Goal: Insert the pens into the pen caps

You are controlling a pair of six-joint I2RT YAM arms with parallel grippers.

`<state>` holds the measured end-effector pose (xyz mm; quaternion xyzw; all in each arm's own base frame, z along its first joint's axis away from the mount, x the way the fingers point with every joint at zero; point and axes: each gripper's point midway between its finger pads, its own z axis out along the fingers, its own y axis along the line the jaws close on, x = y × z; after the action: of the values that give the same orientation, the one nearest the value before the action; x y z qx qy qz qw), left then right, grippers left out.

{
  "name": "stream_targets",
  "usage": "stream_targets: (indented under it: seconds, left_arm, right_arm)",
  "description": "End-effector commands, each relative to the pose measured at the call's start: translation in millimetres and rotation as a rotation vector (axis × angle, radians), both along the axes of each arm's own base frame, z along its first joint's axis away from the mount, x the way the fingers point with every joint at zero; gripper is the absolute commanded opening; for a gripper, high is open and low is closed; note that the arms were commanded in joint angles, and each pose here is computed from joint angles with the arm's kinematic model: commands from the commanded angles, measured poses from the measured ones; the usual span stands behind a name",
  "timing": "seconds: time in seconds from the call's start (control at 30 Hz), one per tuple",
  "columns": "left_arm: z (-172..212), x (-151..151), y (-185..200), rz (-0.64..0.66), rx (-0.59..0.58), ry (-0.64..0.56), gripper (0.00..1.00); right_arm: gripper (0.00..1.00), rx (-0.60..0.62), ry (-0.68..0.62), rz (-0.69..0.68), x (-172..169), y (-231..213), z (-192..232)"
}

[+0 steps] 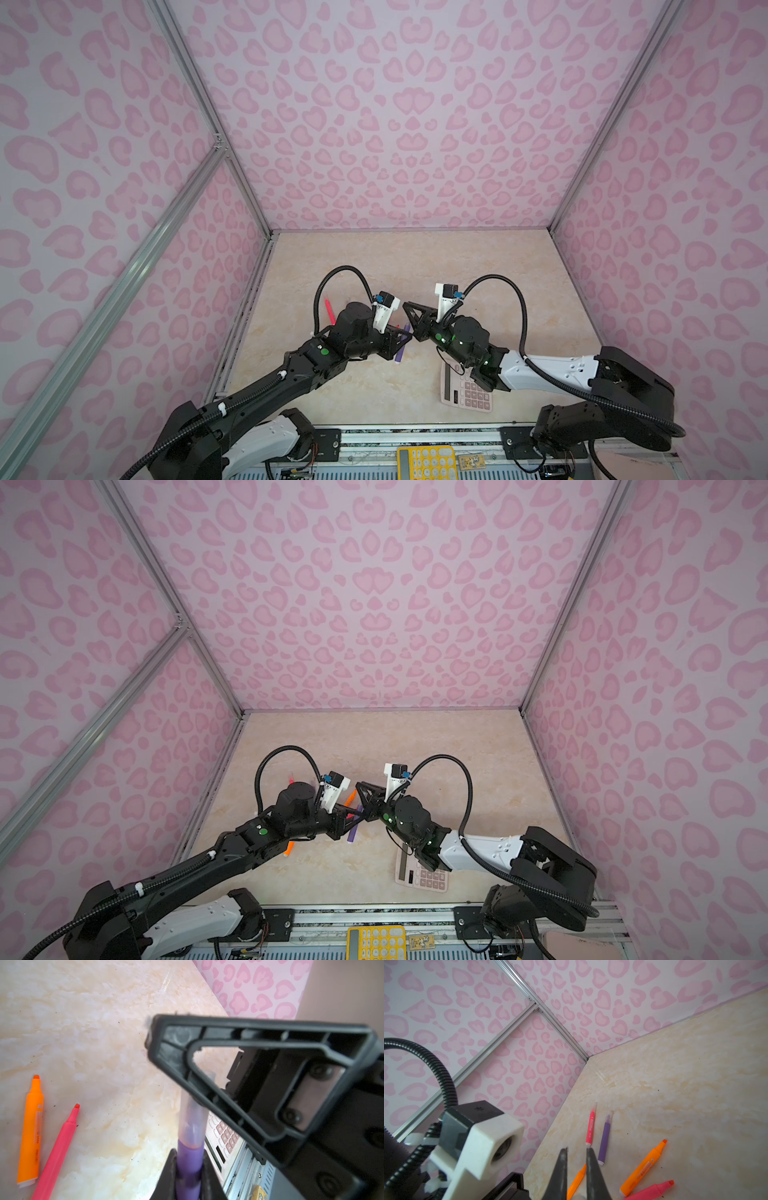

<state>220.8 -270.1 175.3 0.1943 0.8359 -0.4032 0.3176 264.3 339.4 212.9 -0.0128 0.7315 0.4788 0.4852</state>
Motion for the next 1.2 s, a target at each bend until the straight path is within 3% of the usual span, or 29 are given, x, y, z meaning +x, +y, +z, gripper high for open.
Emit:
stream_targets:
  seconds: [0.0, 0.37, 0.6, 0.8, 1.0, 1.17]
  left_arm:
    - [58.0, 63.9, 24.0, 0.319, -0.152, -0.193, 0.03]
    - [88.9, 43.6, 15.4, 0.19, -0.302, -0.223, 0.04]
    - [97.7, 45.3, 27.8, 0.203, -0.368, -0.209, 0.04]
    - [105.1, 44.1, 32.2, 0.202, -0.375, -0.223, 0.04]
    - [108.9, 43.0, 35.1, 0.211, -0.37, -0.23, 0.04]
    - [106.8, 44.5, 37.0, 0.224, -0.359, -0.233, 0.04]
  right_arm:
    - [0.0, -0.138, 0.068, 0.163, -30.0, 13.8, -43.0]
    - [0.0, -0.1, 0.037, 0.247, -45.9, 31.0, -39.5]
    - [0.0, -0.068, 0.027, 0.269, -50.6, 30.8, -35.4]
    - [0.0, -0.028, 0.062, 0.286, -69.0, 26.4, -27.1]
    - [0.0, 0.015, 0.016, 0.299, -101.6, 28.2, -16.5]
    - [0.0, -0.008, -0.03, 0.256, -101.8, 21.3, -8.7]
